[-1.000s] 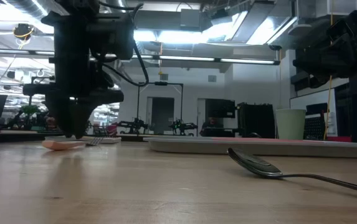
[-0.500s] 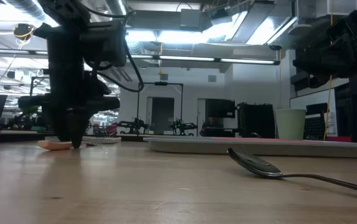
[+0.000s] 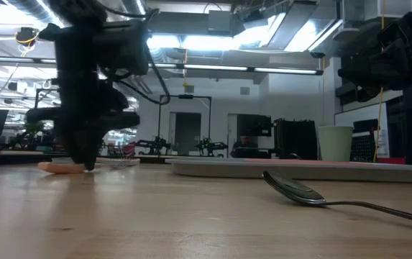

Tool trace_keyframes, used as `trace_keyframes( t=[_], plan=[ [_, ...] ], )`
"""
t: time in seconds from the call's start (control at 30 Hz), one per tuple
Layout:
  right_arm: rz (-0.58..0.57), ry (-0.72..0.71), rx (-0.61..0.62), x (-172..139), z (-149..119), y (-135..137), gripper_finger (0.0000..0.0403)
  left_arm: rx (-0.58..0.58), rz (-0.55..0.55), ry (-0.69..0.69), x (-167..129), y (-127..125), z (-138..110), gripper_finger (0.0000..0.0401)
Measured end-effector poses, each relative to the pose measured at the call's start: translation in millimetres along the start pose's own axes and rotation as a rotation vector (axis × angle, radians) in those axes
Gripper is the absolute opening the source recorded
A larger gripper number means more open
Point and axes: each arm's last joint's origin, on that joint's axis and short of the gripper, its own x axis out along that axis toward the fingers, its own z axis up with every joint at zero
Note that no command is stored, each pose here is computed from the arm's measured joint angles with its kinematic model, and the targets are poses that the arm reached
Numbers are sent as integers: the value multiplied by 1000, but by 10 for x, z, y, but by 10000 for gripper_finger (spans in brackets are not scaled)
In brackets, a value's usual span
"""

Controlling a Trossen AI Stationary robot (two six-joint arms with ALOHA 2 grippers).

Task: Pick and place plate/cup/fork/spoon on tray
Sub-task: Put the yellow fork beside the pink plate on the gray serving tray

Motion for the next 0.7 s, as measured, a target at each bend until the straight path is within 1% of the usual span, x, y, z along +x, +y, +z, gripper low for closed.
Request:
trace_keyframes(
  t=[0.2, 0.3, 0.4, 0.47, 0.53, 0.7],
  plan=[
    [0, 0, -2, 0, -1, 0, 79, -3, -66, -8, -272, -231, 127, 37],
    [0, 0, 0, 0, -1, 0, 79, -42, -153, -44, -442, -396, 237, 37],
    [0, 0, -2, 0, -1, 0, 79, -77, -216, -121, -628, -530, 348, 37],
    [0, 0, -3, 0, 0, 0, 79, -120, -282, -163, -741, -620, 449, 37],
    [0, 0, -2, 0, 0, 0, 79, -158, -336, -162, -753, -697, 537, 37],
    [0, 0, 2, 0, 0, 0, 79, -210, -416, -152, -594, -848, 697, 37]
  ],
)
